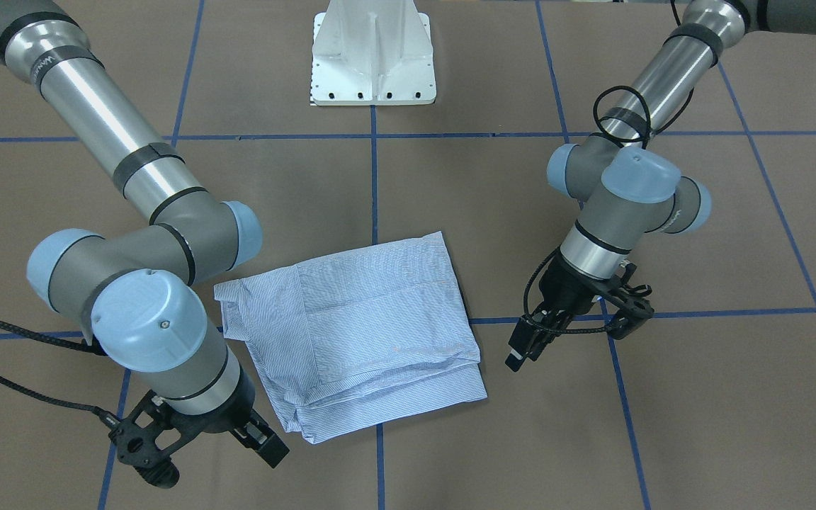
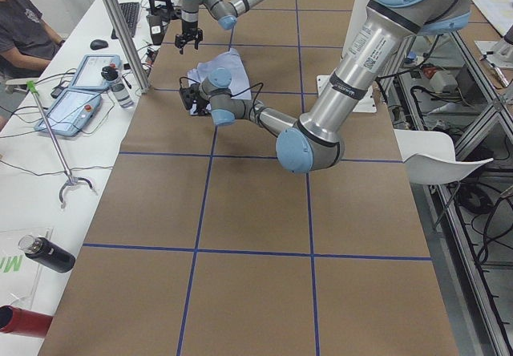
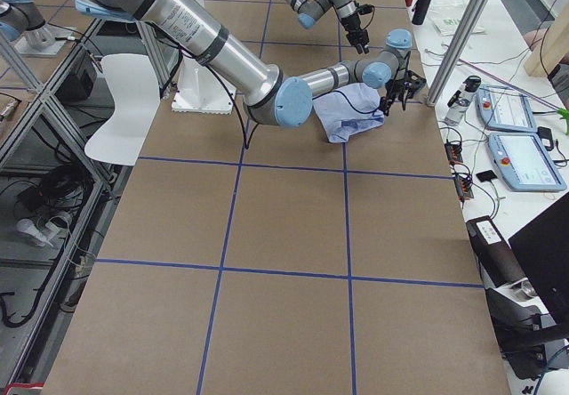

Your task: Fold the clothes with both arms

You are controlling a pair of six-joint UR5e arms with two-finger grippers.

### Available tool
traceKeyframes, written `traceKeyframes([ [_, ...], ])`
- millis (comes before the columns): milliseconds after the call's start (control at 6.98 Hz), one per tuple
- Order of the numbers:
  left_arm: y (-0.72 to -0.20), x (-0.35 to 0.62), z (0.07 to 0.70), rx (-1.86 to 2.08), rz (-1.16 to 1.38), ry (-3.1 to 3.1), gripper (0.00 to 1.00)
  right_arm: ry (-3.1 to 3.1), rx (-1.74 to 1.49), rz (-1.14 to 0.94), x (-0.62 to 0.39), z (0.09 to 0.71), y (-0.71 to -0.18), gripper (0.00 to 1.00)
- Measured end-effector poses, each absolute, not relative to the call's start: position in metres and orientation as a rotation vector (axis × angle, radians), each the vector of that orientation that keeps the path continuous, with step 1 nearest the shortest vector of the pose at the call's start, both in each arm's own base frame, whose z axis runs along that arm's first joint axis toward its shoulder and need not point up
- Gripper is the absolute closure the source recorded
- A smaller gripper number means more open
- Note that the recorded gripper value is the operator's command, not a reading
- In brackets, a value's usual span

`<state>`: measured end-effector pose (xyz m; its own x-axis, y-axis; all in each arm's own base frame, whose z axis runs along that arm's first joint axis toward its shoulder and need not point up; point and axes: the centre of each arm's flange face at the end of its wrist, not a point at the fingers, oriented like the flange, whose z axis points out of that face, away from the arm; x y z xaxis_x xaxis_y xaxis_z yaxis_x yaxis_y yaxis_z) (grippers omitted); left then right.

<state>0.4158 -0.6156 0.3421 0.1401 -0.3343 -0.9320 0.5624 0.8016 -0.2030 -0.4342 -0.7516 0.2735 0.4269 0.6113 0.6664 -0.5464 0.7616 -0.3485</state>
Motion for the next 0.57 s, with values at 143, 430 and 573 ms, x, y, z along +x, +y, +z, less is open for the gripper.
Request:
traceKeyframes([
  [143, -0.611, 0.390, 0.355, 0.256, -0.551, 1.258, 0.42, -0.865, -0.057, 0.645, -0.405, 0.302, -0.752, 0.00],
  [430, -0.602, 0.326, 0.397, 0.351, -0.359, 1.193, 0.42, -0.848, -0.007, 0.471, -0.329, 0.377, -0.748, 0.00],
  [573, -0.596, 0.291, 0.426, 0.396, -0.271, 1.147, 0.42, -0.840, 0.010, 0.379, -0.289, 0.419, -0.738, 0.00],
])
